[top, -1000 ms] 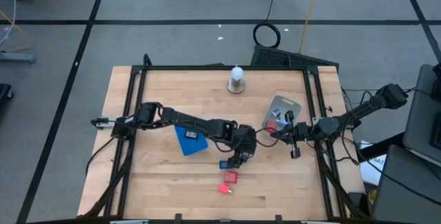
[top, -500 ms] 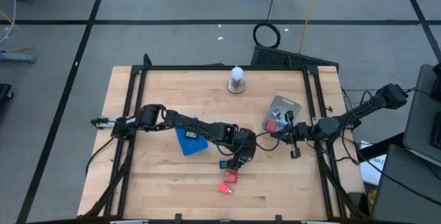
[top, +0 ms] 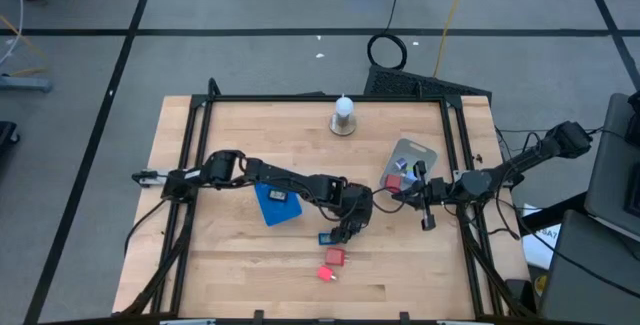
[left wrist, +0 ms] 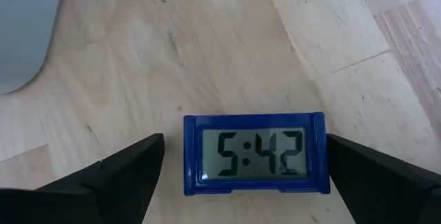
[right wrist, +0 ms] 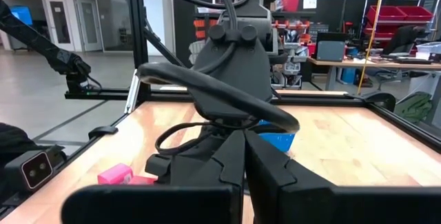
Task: Pick & Place Office items
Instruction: Put the dark blue digital timer into the blue bin
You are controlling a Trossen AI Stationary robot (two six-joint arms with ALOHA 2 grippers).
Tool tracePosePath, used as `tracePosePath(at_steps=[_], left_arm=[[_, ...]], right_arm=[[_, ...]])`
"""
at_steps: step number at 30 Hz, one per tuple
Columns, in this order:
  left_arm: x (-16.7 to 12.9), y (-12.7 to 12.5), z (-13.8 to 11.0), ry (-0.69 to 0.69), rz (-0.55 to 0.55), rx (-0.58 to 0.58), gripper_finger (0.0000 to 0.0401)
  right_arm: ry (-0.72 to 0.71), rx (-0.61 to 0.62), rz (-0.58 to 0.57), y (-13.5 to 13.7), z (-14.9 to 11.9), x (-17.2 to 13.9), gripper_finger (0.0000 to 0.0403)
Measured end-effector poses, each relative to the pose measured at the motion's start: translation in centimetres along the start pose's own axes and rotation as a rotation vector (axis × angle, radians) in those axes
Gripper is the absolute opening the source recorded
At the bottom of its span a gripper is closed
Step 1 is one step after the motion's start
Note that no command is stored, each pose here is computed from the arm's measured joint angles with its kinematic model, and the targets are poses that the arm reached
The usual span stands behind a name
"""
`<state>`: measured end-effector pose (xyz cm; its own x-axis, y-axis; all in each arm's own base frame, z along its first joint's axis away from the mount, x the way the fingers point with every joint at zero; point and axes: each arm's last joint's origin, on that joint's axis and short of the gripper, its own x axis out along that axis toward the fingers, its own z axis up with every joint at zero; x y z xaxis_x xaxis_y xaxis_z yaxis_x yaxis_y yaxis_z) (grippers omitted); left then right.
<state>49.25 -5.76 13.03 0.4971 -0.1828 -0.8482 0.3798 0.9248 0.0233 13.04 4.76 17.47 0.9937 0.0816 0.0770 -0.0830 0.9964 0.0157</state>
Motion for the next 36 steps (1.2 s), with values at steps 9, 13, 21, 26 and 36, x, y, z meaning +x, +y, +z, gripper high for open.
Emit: tracePosePath(at_steps=[9,13,21,26,36], left_arm=[[0.1,-0.3,0.0,0.001,-0.011,0.017,0.0282],[0.0,-0.6,0.2,-0.001,-0.011,0.050,0.0282],[-5.5,-2.4,2.4,-0.037,0.046,0.106,0.0282],[-10.3,-4.3,3.3,-0.095,0.084,0.140,0.0282],[-21.8,-8.7,-1.2,-0.264,0.223,0.113,0.0282]], right_arm=[[0.000,0.001,0.000,0.0,0.0,0.0,0.0004],[0.000,0.007,0.000,0.0,0.0,0.0,0.0004],[-0.004,-0.026,-0.004,0.0,0.0,0.0,0.0004],[-0.007,-0.025,-0.004,0.0,0.1,0.0,0.0004],[0.004,-0.002,-0.049,-0.1,0.0,0.0,0.0004]])
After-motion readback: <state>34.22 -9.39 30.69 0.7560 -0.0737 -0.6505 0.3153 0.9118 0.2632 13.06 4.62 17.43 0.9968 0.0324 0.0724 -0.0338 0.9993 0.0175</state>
